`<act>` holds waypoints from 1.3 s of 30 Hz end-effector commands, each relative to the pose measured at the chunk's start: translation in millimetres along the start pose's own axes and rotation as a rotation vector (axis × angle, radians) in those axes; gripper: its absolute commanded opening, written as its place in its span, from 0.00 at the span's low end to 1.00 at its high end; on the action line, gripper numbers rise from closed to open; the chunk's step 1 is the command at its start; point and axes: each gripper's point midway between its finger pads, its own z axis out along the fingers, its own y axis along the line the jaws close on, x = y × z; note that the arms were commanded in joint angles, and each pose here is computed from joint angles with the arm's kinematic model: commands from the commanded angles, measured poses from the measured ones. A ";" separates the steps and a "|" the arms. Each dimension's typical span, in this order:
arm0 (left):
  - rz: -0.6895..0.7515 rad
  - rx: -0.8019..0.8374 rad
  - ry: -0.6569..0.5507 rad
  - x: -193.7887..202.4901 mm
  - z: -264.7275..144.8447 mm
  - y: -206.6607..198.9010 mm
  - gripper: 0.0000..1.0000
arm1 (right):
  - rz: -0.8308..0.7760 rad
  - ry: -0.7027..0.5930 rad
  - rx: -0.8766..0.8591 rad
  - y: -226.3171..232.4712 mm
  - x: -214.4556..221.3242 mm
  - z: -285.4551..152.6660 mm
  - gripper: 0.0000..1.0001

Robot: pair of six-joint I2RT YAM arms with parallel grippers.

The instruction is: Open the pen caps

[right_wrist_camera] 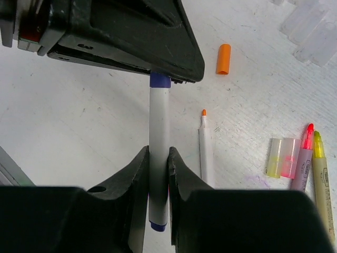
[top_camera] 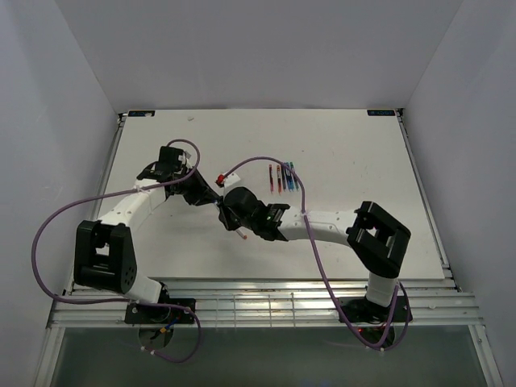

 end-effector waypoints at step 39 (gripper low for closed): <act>-0.025 0.043 -0.140 -52.5 7.2 30.6 0.00 | 0.139 0.210 -0.251 -3.0 65.2 -12.2 0.08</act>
